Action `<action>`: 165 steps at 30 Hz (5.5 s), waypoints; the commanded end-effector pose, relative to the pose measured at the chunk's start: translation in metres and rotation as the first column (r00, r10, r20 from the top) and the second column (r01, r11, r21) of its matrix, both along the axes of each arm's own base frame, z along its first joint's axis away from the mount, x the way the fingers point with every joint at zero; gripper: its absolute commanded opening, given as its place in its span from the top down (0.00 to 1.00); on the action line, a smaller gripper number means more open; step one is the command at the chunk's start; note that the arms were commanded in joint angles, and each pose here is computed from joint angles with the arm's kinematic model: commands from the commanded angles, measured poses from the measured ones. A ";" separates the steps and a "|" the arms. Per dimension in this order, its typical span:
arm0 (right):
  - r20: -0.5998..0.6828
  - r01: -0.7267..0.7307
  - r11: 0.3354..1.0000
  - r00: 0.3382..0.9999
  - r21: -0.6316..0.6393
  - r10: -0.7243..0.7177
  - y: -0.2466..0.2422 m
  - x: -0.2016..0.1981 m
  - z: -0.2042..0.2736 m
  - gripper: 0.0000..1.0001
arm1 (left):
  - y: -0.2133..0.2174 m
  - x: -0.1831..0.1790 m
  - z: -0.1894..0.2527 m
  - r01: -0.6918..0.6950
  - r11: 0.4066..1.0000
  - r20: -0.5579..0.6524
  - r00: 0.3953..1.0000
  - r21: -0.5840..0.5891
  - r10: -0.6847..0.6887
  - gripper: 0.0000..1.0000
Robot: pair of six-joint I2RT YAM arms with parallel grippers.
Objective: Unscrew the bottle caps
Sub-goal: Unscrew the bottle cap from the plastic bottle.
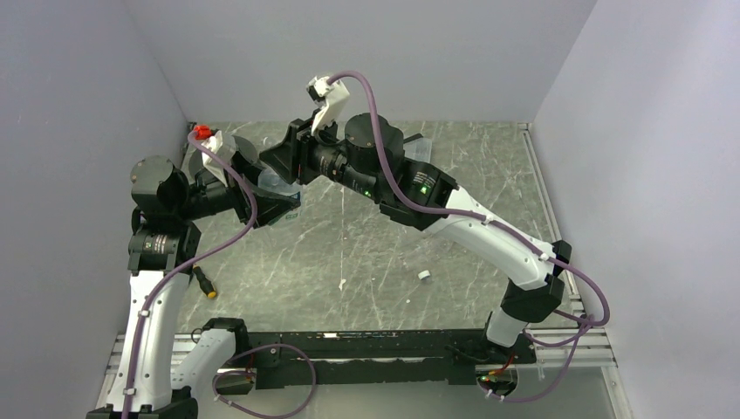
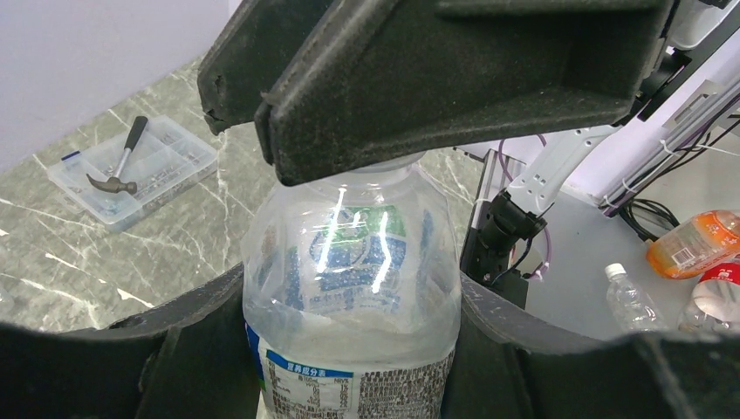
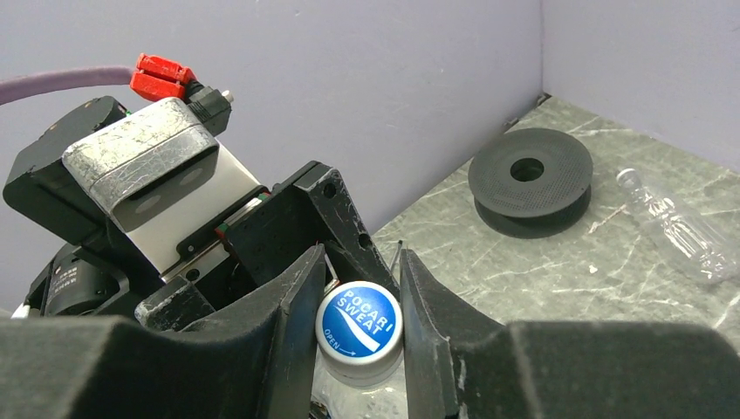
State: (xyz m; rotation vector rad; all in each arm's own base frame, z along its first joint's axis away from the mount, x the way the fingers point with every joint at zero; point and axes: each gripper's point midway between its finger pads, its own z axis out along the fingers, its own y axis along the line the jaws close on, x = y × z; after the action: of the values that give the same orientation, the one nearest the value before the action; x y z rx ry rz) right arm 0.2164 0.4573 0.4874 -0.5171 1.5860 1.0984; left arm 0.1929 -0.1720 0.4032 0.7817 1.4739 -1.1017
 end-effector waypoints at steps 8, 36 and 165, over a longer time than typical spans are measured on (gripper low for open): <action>0.135 -0.152 0.986 0.981 0.071 0.141 -0.019 -0.024 0.046 1.00 | -0.006 -0.017 0.028 0.104 0.994 0.054 0.993 -0.021 -0.103 0.90; 0.230 -0.256 0.919 0.954 0.301 0.191 -0.065 -0.022 0.072 0.21 | -0.016 -0.049 0.039 0.219 0.975 0.058 0.975 -0.030 -0.217 1.00; 0.007 0.094 0.971 0.995 0.218 -0.098 0.000 0.015 0.045 0.48 | 0.030 0.031 0.028 -0.355 0.934 0.326 0.887 0.032 0.326 1.00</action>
State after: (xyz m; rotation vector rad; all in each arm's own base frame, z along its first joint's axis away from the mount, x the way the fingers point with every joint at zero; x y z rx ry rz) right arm 0.2363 0.4611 0.5069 -0.3397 1.5109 1.1166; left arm 0.2232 -0.1433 0.4204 0.7206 1.3593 -0.6211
